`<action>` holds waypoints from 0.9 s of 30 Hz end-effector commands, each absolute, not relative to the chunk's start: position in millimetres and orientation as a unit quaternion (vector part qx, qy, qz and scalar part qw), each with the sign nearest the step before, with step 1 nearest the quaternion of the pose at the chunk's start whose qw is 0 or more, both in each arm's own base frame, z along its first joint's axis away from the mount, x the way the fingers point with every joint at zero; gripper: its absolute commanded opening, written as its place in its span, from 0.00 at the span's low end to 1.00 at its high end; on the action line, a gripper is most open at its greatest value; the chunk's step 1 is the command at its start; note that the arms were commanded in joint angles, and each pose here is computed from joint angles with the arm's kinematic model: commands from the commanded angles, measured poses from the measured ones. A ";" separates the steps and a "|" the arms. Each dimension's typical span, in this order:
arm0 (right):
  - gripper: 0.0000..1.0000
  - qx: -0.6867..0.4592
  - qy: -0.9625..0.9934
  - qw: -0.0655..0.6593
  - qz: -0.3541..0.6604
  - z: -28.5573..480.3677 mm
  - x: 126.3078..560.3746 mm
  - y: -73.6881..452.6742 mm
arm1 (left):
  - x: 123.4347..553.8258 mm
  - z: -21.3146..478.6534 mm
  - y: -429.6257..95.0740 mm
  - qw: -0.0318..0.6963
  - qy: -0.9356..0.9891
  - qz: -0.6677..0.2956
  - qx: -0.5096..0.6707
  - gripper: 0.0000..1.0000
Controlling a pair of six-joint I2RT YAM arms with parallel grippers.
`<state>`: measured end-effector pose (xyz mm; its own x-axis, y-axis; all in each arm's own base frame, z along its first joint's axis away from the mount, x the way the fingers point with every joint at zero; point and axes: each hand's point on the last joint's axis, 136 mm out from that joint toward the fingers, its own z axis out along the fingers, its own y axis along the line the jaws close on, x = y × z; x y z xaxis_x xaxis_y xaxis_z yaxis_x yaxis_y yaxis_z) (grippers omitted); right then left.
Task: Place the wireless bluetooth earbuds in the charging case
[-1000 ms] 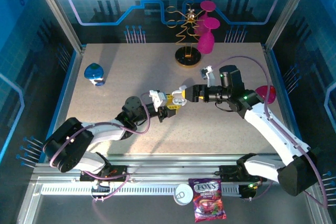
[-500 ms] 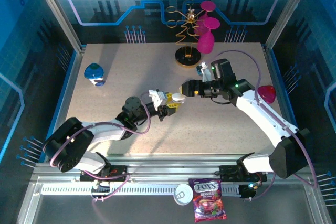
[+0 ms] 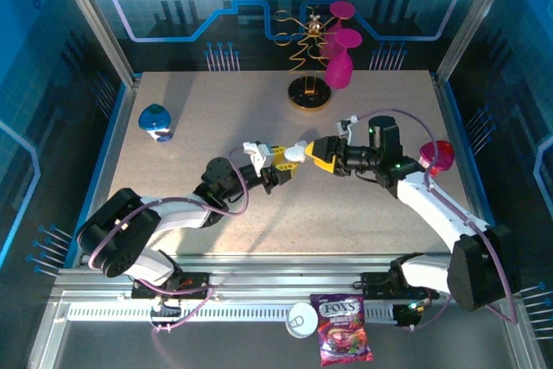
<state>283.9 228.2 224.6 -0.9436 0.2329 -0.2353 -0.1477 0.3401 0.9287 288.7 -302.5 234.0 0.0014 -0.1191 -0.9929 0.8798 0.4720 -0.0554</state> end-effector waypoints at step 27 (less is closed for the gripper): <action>0.23 0.060 0.751 0.153 0.639 208.9 301.0 229.9 | 289.3 231.9 -298.4 0.638 0.582 -0.375 0.336 0.78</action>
